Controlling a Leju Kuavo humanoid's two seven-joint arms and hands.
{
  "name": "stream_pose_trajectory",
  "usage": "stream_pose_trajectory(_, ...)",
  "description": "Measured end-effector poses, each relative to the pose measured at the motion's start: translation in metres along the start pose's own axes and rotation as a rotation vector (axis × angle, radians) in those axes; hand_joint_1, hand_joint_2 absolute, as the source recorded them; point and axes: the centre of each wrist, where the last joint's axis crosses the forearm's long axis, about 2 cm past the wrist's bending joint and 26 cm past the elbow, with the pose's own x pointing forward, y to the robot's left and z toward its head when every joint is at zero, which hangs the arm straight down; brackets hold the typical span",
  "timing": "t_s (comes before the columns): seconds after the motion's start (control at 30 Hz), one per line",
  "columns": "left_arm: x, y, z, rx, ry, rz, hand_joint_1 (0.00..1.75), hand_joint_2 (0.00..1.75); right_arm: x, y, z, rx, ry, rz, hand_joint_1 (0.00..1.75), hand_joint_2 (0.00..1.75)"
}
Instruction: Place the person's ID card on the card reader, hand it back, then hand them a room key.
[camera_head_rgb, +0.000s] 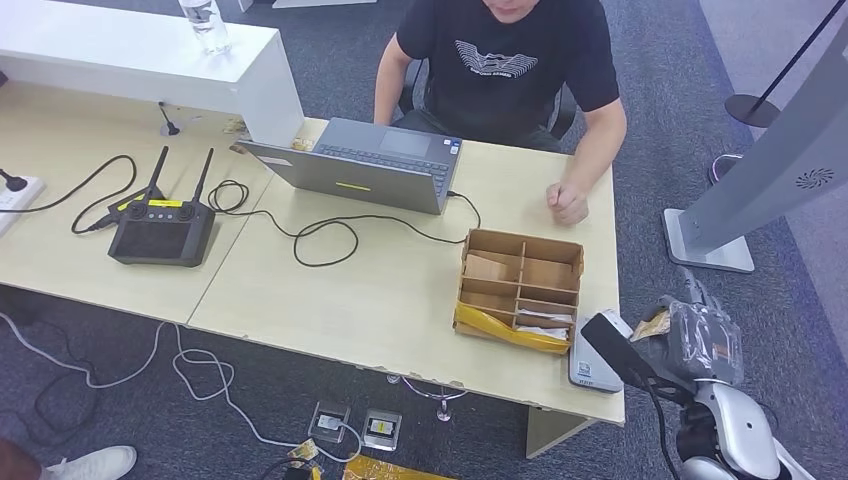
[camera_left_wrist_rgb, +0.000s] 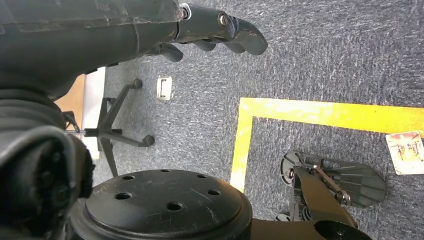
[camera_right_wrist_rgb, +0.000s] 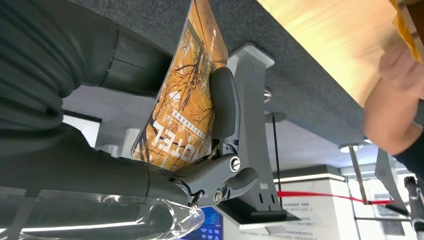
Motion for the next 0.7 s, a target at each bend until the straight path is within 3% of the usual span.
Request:
stream_pose_trajectory(0.33,0.001,-0.001,0.000,-0.007,-0.001,-0.009,0.00,0.00,0.009,0.035,0.013,0.096,0.010,-0.045,1.75,1.75)
stream_pose_trajectory(0.7,0.001,0.000,0.000,-0.008,0.006,-0.010,0.00,0.00,0.013,0.052,0.021,0.157,0.028,-0.059,1.75,1.75)
